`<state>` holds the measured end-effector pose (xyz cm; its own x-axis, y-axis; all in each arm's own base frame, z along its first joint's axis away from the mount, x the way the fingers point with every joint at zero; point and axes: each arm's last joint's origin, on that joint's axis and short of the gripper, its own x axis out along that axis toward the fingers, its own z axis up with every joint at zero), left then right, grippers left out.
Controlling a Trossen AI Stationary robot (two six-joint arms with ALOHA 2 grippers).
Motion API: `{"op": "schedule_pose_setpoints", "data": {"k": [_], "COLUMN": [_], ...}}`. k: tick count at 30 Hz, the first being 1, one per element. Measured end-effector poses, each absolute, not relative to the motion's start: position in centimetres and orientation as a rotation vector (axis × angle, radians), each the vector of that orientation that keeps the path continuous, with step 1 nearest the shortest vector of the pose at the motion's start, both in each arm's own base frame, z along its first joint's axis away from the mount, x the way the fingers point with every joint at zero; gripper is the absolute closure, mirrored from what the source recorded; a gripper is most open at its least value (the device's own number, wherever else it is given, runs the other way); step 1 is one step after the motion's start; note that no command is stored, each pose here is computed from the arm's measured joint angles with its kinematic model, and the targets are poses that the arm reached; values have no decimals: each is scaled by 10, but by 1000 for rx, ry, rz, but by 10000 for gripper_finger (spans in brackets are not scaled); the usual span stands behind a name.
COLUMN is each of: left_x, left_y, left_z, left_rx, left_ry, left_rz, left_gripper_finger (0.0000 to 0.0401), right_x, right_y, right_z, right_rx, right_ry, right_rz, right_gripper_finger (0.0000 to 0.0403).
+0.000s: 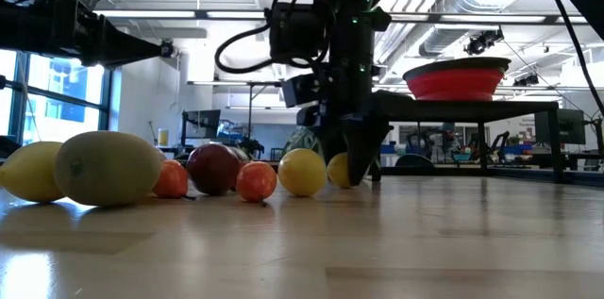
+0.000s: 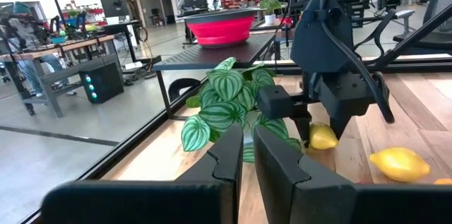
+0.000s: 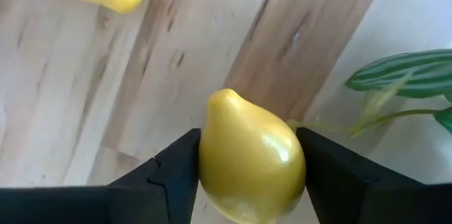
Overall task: Pick & Place Fruit
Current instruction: Put the lemon into the red colander
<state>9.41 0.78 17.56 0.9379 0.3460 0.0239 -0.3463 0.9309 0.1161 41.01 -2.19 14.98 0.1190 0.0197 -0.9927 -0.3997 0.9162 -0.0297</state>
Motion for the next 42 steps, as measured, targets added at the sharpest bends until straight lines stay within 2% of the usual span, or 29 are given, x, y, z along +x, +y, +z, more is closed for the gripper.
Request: {"op": "schedule_pose_setpoints", "data": {"k": [7, 16, 23, 31, 37, 42], "left_x": [94, 94, 94, 94, 94, 94], "left_y": [8, 8, 8, 8, 8, 8], "left_z": [176, 176, 176, 176, 176, 176], "left_rx": [119, 119, 119, 119, 119, 119], "left_ry": [-3, -3, -3, -3, -3, -3], "left_rz": [354, 355, 354, 354, 354, 354], "left_gripper_finger": [368, 368, 368, 368, 368, 368], "right_x": [411, 412, 414, 414, 415, 416], "right_y": [-22, -22, -22, -21, -21, -21], "right_z": [150, 150, 150, 150, 151, 151], "right_rx": [-322, -321, -323, -311, -311, -312], "right_ry": [1411, 1409, 1388, 1379, 1364, 1355], "right_rz": [314, 315, 312, 325, 325, 323], "right_gripper_finger": [165, 196, 176, 199, 174, 182]}}
